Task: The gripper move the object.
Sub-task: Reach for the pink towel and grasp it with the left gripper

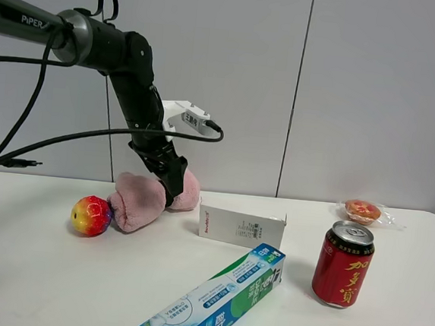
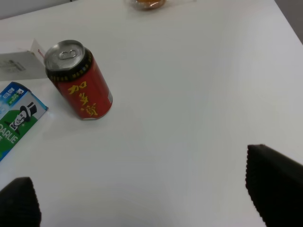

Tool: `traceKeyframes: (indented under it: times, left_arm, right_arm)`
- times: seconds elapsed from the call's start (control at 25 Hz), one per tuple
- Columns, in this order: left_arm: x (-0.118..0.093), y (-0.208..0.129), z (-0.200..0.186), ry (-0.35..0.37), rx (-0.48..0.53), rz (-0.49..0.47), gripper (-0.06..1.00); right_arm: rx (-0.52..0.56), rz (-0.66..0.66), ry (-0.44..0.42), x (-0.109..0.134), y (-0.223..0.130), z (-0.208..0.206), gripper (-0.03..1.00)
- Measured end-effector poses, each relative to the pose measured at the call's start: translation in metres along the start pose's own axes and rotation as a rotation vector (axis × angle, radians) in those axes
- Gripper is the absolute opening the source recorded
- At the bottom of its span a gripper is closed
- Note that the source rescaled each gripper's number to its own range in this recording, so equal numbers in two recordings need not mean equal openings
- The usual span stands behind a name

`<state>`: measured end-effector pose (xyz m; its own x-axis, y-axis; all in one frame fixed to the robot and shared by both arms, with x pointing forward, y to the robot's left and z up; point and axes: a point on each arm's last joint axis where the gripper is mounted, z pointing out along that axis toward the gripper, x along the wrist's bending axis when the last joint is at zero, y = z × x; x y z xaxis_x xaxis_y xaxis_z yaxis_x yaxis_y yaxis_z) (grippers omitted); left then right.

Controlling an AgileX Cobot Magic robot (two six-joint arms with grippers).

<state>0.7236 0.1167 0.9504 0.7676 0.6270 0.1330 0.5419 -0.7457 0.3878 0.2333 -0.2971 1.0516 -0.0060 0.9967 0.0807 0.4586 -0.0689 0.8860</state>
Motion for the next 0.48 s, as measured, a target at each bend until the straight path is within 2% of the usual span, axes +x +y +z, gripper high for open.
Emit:
traceKeyframes:
  times: [0.48]
  left_arm:
    - [0.027,-0.017,0.022,0.04,-0.013,-0.069,1.0]
  right_arm:
    - [0.0,0.0,0.0,0.0,0.0,0.0,1.0]
